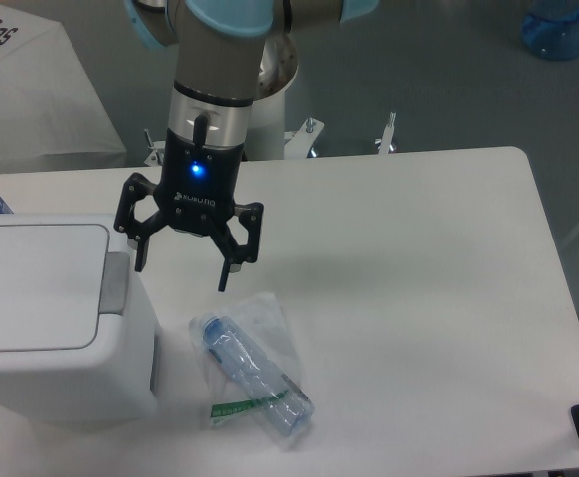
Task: Open the trash can
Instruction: 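Lower the gripper fingers onto the white trash can lid's edge, then press down on the lid edge so the lid swings open, then raise the gripper up away from the opened trash can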
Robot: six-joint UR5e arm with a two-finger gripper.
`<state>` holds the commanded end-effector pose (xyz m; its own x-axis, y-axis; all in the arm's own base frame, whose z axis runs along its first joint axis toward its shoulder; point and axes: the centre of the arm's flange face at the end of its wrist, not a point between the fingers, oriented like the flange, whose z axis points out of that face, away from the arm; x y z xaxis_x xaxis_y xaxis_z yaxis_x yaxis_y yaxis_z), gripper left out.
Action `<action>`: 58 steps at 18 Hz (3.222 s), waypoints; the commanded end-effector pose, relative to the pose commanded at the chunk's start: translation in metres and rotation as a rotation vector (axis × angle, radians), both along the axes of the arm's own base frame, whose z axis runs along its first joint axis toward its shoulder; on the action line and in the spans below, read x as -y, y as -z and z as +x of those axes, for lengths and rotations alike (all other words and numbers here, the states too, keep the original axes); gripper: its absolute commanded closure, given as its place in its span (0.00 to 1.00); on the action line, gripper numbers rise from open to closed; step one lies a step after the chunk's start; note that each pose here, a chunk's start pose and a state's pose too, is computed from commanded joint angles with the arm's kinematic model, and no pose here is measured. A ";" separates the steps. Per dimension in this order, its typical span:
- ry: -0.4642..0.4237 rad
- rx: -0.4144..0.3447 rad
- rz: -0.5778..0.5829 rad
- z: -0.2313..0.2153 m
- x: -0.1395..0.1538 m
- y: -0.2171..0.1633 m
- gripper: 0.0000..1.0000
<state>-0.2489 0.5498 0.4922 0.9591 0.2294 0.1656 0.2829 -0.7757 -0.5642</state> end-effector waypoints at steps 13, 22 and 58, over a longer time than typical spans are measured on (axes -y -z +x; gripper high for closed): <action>0.012 0.004 -0.009 0.002 -0.009 0.011 0.00; 0.013 0.006 -0.013 0.002 -0.011 0.014 0.00; 0.013 -0.023 0.020 0.001 -0.013 -0.009 0.00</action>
